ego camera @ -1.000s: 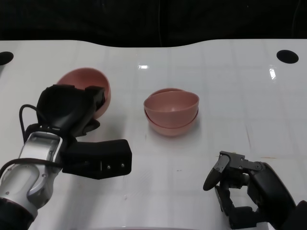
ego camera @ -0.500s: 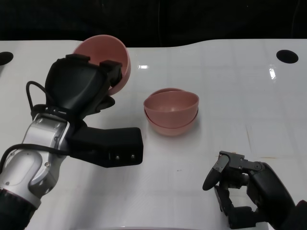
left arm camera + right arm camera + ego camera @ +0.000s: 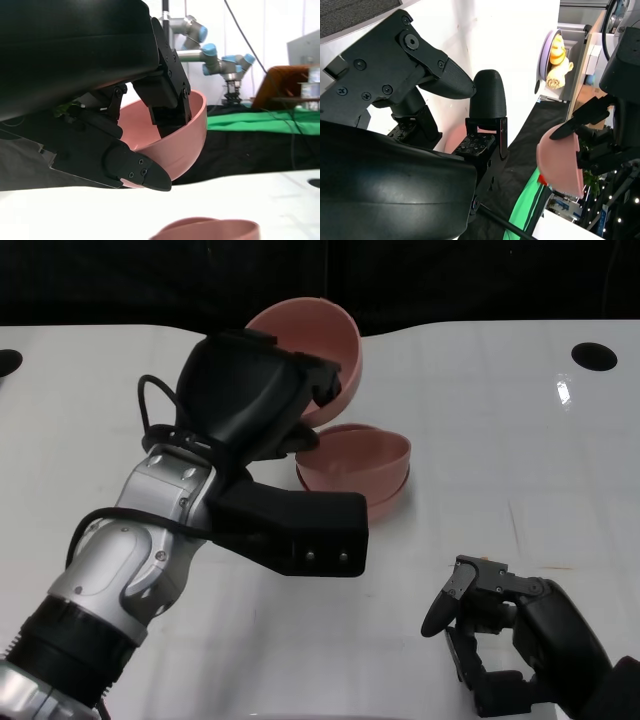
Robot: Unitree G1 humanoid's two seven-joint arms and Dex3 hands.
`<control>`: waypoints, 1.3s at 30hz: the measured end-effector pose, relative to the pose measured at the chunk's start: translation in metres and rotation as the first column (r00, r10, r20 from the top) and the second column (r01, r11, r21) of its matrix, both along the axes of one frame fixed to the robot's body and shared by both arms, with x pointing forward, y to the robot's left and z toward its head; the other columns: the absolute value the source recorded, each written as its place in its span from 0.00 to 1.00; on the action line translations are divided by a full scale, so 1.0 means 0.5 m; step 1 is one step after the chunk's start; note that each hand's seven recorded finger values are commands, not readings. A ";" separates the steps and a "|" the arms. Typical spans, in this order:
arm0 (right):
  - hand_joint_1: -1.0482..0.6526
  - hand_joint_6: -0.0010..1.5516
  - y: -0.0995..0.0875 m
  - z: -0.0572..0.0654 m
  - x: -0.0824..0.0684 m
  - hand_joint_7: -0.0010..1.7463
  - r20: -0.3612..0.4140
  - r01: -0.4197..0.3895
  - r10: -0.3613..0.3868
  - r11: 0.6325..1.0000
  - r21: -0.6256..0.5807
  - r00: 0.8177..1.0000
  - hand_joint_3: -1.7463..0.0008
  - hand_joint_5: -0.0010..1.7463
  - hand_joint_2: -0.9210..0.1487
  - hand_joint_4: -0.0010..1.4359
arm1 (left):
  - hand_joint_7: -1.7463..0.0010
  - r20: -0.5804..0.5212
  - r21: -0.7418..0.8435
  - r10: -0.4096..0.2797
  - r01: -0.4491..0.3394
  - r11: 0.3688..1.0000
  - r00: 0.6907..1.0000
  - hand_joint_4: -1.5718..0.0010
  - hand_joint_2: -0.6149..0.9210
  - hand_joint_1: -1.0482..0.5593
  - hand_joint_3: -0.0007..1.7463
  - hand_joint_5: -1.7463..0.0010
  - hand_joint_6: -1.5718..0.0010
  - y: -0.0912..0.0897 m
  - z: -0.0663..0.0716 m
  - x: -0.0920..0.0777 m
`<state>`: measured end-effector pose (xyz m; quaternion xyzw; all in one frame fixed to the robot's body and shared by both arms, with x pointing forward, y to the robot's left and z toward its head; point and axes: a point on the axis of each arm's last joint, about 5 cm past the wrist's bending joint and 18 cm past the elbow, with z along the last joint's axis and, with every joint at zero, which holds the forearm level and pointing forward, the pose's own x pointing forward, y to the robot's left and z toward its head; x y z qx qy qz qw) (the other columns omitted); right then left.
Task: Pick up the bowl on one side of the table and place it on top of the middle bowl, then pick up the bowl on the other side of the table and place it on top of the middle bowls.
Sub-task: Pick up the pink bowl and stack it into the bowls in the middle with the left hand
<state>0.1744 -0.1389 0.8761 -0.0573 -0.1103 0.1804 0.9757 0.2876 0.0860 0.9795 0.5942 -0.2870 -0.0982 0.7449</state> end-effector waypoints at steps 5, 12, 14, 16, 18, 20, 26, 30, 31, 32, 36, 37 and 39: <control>0.53 0.51 0.003 0.000 0.000 0.83 -0.001 0.001 -0.001 1.000 0.008 1.000 0.18 1.00 0.51 0.62 | 0.84 -0.061 -0.021 -0.036 0.035 0.999 0.997 0.44 1.00 0.47 0.04 0.00 0.31 -0.014 -0.002 0.001; 0.53 0.52 0.006 -0.001 -0.001 0.83 -0.001 0.003 -0.003 1.000 0.008 1.000 0.18 1.00 0.51 0.62 | 0.85 -0.124 -0.028 -0.066 0.062 0.998 0.990 0.48 1.00 0.46 0.08 0.01 0.33 -0.023 0.000 0.002; 0.53 0.51 0.007 -0.001 -0.002 0.83 -0.002 0.003 -0.003 1.000 0.008 1.000 0.18 1.00 0.51 0.62 | 0.67 -0.195 -0.023 -0.079 0.076 0.997 0.978 0.52 1.00 0.44 0.11 0.01 0.38 -0.033 0.002 0.012; 0.52 0.51 0.009 -0.001 -0.003 0.83 -0.001 0.001 -0.001 1.000 0.000 1.000 0.19 1.00 0.51 0.62 | 0.60 -0.265 -0.003 -0.083 0.085 0.996 0.961 0.53 1.00 0.44 0.12 0.03 0.45 -0.044 0.000 0.021; 0.52 0.51 0.010 -0.001 -0.003 0.83 0.000 0.001 -0.001 1.000 -0.009 1.000 0.19 1.00 0.51 0.62 | 0.59 -0.303 0.000 -0.090 0.094 0.996 0.949 0.53 1.00 0.44 0.12 0.05 0.46 -0.053 -0.007 0.023; 0.51 0.51 0.010 -0.002 -0.004 0.83 0.001 0.003 -0.003 1.000 -0.019 1.000 0.19 1.00 0.51 0.62 | 0.59 -0.320 0.007 -0.094 0.101 0.995 0.943 0.53 1.00 0.44 0.12 0.06 0.46 -0.058 -0.014 0.023; 0.51 0.51 0.011 0.000 -0.004 0.82 0.005 0.004 -0.004 1.000 -0.017 1.000 0.19 1.00 0.51 0.61 | 0.58 -0.336 0.027 -0.090 0.106 0.994 0.938 0.51 1.00 0.44 0.11 0.05 0.44 -0.059 -0.019 0.027; 0.51 0.51 0.012 0.000 -0.004 0.82 0.006 0.005 -0.004 1.000 -0.015 1.000 0.20 1.00 0.51 0.61 | 0.58 -0.335 0.027 -0.093 0.108 0.994 0.938 0.51 1.00 0.44 0.11 0.05 0.44 -0.060 -0.018 0.029; 0.51 0.51 0.012 0.000 -0.004 0.82 0.006 0.005 -0.004 1.000 -0.015 1.000 0.20 1.00 0.51 0.61 | 0.62 -0.338 0.028 -0.093 0.108 0.994 0.937 0.52 1.00 0.43 0.12 0.08 0.47 -0.060 -0.019 0.029; 0.51 0.51 0.012 0.000 -0.004 0.82 0.007 0.004 -0.004 1.000 -0.015 1.000 0.20 1.00 0.51 0.62 | 0.53 -0.353 0.029 -0.092 0.109 0.994 0.931 0.54 1.00 0.44 0.15 0.11 0.48 -0.061 -0.021 0.031; 0.51 0.51 0.012 0.001 -0.003 0.82 0.007 0.004 -0.004 1.000 -0.014 1.000 0.20 1.00 0.50 0.62 | 0.72 -0.468 0.014 -0.110 0.132 0.991 0.877 0.57 1.00 0.43 0.18 0.25 0.52 -0.067 -0.042 0.034; 0.51 0.51 0.012 0.001 -0.003 0.82 0.007 0.004 -0.004 1.000 -0.014 1.000 0.20 1.00 0.50 0.62 | 0.76 -0.482 0.008 -0.118 0.139 0.990 0.868 0.57 1.00 0.42 0.18 0.27 0.52 -0.069 -0.046 0.034; 0.51 0.51 0.012 0.001 -0.003 0.82 0.007 0.004 -0.004 1.000 -0.014 1.000 0.21 1.00 0.49 0.61 | 0.81 -0.495 0.002 -0.131 0.152 0.988 0.859 0.59 1.00 0.40 0.18 0.30 0.54 -0.069 -0.050 0.034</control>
